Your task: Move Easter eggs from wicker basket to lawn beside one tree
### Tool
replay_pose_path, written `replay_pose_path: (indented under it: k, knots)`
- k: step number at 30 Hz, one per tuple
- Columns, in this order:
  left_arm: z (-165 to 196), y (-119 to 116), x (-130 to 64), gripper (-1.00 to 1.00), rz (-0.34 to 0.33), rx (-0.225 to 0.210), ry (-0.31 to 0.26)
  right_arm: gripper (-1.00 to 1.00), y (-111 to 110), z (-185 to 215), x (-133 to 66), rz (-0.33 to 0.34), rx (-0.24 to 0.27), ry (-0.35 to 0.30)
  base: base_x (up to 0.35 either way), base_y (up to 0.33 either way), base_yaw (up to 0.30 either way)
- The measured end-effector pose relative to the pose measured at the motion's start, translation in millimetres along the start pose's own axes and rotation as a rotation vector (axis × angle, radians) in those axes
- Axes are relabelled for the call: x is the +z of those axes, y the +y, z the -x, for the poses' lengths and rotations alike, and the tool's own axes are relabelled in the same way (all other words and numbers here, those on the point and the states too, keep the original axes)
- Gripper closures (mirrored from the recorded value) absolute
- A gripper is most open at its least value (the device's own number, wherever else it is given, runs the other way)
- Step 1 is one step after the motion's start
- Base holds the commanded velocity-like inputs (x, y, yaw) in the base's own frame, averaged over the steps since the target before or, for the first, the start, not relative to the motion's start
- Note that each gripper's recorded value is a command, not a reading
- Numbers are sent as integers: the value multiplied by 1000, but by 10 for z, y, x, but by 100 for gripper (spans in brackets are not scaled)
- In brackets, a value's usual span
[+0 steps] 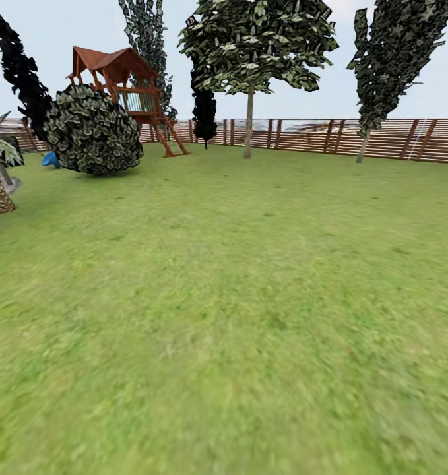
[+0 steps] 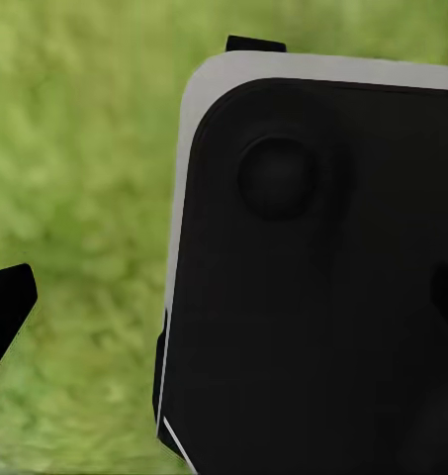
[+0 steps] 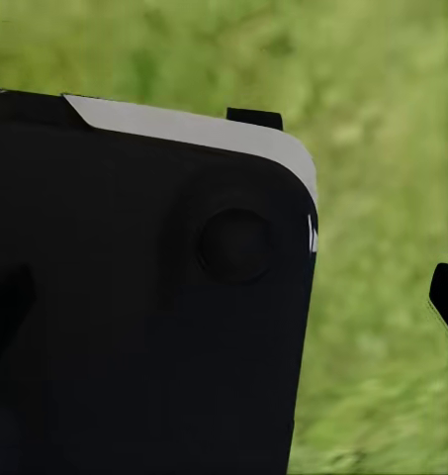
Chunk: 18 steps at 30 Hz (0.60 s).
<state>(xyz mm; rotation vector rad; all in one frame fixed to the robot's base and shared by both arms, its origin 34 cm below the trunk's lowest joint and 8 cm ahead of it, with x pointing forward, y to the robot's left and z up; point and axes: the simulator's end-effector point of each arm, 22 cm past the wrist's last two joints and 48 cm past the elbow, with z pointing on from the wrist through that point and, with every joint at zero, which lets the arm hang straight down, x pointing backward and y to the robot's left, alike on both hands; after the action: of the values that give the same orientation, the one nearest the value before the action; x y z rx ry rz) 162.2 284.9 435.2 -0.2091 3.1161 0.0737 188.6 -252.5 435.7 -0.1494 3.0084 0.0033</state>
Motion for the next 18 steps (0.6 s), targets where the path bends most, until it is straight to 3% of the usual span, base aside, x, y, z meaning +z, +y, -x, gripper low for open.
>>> replay_pose_path:
  k: [18]
  knots:
    - [0,0,0,-100,0,0,0,-100,-11,1,0,-1,0,0,324,0,0]
